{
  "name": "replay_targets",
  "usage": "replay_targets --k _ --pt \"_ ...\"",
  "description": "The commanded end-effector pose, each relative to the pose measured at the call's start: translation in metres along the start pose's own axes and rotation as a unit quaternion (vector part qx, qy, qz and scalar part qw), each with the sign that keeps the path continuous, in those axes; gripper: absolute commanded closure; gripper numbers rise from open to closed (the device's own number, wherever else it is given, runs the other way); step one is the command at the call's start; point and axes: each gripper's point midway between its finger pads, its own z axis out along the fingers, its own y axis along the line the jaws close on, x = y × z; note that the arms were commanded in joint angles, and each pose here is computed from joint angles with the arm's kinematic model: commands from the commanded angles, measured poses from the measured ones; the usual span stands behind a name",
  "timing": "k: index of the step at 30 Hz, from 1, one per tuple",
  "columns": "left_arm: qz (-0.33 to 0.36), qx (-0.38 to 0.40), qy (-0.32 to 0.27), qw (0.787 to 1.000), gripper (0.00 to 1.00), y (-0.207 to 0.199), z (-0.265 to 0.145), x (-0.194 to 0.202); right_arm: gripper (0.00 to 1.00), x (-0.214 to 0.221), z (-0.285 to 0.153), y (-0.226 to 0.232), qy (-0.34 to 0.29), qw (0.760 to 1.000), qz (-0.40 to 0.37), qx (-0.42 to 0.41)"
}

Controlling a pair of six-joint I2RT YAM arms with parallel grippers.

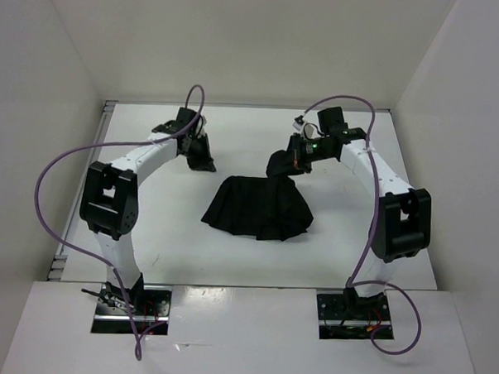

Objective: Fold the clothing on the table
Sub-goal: Fold the skirt

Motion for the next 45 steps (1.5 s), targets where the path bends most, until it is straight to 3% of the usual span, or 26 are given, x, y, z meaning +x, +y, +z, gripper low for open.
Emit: replay_targets --k 1,5,10,23,26,27,28,29,31,34,37,41,44,45 --pt "0.007 -0.029 0.033 0.999 0.9 0.023 0.018 0.036 1.0 -0.012 0.011 0.025 -0.006 0.999 -0.03 -0.025" --pt "-0.006 -0.044 0.065 0.997 0.91 0.047 0.032 0.071 1.0 -0.013 0.022 0.031 -0.002 0.999 -0.027 -0.027" --pt "-0.011 -0.018 0.09 0.996 0.93 0.042 0.046 0.093 1.0 -0.017 0.049 0.032 0.004 0.999 -0.023 -0.023" --pt "0.007 0.011 0.104 0.994 0.93 0.026 0.045 0.1 0.99 -0.015 0.116 0.023 0.04 0.999 -0.008 -0.006" --pt "0.006 0.009 0.108 0.994 0.93 0.027 0.044 0.101 0.95 -0.008 0.136 0.026 0.061 0.998 -0.002 -0.019" --pt "0.01 0.01 0.108 0.994 0.93 0.028 0.044 0.101 0.93 -0.01 0.138 0.028 0.062 0.998 -0.001 -0.026" --pt "0.01 0.01 0.108 0.994 0.93 0.028 0.044 0.101 0.72 -0.006 0.141 0.035 0.072 0.997 -0.006 -0.037" --pt "0.007 0.01 0.101 0.995 0.93 0.029 0.041 0.096 0.59 -0.003 0.143 0.041 0.076 0.996 -0.013 -0.047" --pt "0.007 0.015 0.096 0.995 0.93 0.031 0.032 0.087 0.4 -0.01 0.131 0.068 0.067 0.994 -0.028 -0.085" --pt "0.018 0.005 0.049 0.999 0.93 0.031 0.003 0.056 0.36 -0.021 0.096 0.119 0.026 0.988 -0.083 -0.125" --pt "0.041 -0.029 -0.038 0.998 0.85 0.025 -0.046 0.016 0.35 -0.034 0.053 0.148 -0.027 0.986 -0.109 -0.124" --pt "0.072 -0.039 -0.129 0.988 0.8 0.007 -0.114 -0.017 0.41 -0.047 0.024 0.105 -0.08 0.993 -0.08 -0.04" --pt "0.108 0.06 -0.099 0.987 0.8 -0.03 -0.127 -0.004 0.47 -0.041 0.012 0.068 -0.095 0.995 -0.04 0.005" --pt "0.127 0.127 -0.07 0.981 0.8 -0.054 -0.131 0.01 0.49 -0.039 0.01 0.06 -0.095 0.995 -0.032 0.01"
